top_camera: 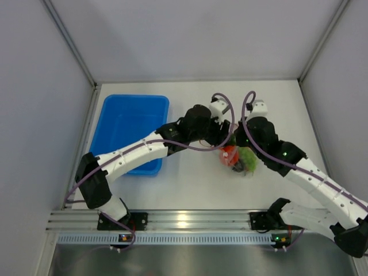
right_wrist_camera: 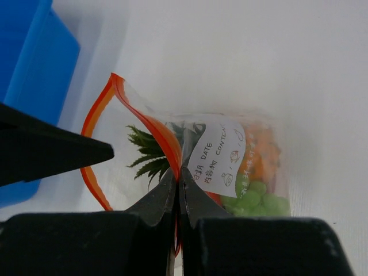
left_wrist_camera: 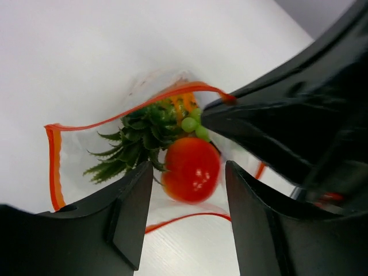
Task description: Open the zip-top bag and remove the fake food
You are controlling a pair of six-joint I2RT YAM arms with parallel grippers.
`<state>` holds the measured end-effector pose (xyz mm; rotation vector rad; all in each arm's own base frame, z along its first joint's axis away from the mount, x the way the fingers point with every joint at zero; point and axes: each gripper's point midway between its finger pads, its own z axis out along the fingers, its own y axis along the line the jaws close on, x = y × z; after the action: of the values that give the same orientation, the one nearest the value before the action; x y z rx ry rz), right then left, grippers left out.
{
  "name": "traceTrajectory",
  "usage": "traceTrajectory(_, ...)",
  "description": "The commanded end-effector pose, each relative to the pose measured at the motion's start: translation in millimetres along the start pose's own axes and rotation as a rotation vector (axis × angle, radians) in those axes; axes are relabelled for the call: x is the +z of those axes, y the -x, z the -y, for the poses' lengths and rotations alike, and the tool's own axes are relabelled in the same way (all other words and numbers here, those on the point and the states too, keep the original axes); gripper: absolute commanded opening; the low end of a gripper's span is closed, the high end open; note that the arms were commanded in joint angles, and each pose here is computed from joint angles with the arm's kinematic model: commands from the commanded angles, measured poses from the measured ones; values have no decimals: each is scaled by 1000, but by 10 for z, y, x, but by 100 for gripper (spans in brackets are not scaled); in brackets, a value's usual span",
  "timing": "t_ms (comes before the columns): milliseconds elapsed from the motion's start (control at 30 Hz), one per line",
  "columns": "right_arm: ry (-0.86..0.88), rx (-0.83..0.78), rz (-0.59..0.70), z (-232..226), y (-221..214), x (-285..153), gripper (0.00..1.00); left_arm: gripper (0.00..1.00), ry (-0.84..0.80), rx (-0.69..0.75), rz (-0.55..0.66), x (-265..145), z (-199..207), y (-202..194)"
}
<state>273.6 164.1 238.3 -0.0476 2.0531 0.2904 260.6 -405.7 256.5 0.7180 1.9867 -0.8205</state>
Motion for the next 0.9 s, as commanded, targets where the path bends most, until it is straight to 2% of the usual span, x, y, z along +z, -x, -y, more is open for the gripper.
traceTrajectory(0,86,69,101,-123,270,-166,0,59,-66,170,69,117,3,61)
traceTrajectory(200,84,60,97,-82,275,-248,0,56,-153,279,130,180,59,-83)
traceTrajectory(300,109,63,99,-109,279,-289,0,59,-165,328,134,236,46,-159)
traceTrajectory(533,85,36,85,-53,232,-274,0,64,-67,346,71,341,-207,-418)
traceTrajectory(700,100,9,54,-96,153,-208,0,65,121,401,22,322,-518,-496)
traceTrajectory(867,56,-17,39,-30,125,-161,0,67,151,421,-74,346,-618,-666)
